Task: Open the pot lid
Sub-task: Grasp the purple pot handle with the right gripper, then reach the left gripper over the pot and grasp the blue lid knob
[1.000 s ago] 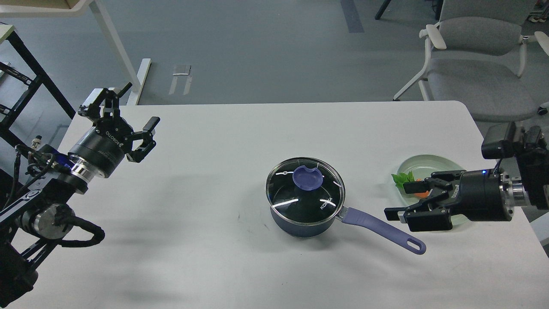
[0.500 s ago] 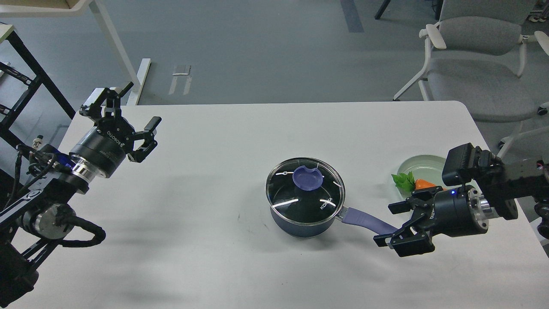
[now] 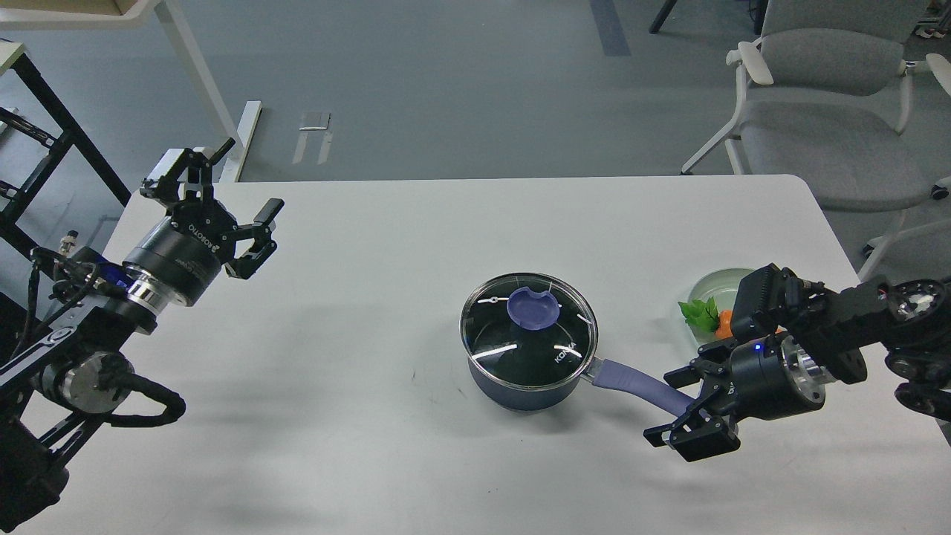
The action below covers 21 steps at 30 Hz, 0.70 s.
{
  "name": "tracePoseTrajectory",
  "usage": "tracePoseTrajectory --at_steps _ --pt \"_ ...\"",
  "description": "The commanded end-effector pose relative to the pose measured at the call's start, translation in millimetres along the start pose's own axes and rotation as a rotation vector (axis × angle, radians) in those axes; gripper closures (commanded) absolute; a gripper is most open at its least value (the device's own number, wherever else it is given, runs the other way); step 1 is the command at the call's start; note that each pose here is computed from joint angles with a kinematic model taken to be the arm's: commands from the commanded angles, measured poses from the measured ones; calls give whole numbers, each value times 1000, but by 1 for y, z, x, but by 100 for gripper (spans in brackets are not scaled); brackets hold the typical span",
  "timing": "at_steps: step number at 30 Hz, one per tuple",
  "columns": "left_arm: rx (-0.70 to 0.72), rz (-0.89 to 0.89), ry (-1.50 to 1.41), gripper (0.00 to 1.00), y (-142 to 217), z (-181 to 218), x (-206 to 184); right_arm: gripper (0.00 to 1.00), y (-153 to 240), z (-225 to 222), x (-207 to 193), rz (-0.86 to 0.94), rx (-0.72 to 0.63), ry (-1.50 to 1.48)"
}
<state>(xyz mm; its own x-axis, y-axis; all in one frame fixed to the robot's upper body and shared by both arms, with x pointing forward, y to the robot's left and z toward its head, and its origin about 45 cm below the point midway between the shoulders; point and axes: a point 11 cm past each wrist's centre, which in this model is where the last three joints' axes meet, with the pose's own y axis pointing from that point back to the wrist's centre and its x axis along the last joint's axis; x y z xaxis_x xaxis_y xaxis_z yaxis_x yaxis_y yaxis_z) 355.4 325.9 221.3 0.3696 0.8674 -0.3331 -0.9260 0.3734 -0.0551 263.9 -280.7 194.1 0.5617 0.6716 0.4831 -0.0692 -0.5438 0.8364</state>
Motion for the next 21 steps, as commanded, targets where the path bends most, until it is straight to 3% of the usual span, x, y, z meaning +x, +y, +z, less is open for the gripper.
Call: tracePoseTrajectory --at_steps 1,11,21 --pt "-1 -2 4 1 -1 -1 -1 16 3 2 -4 3 -9 1" --pt "1 -2 4 1 -1 -2 -2 52 3 2 0 25 -15 30" --pt "5 -56 -71 1 -6 1 -13 68 5 4 3 38 -22 44"
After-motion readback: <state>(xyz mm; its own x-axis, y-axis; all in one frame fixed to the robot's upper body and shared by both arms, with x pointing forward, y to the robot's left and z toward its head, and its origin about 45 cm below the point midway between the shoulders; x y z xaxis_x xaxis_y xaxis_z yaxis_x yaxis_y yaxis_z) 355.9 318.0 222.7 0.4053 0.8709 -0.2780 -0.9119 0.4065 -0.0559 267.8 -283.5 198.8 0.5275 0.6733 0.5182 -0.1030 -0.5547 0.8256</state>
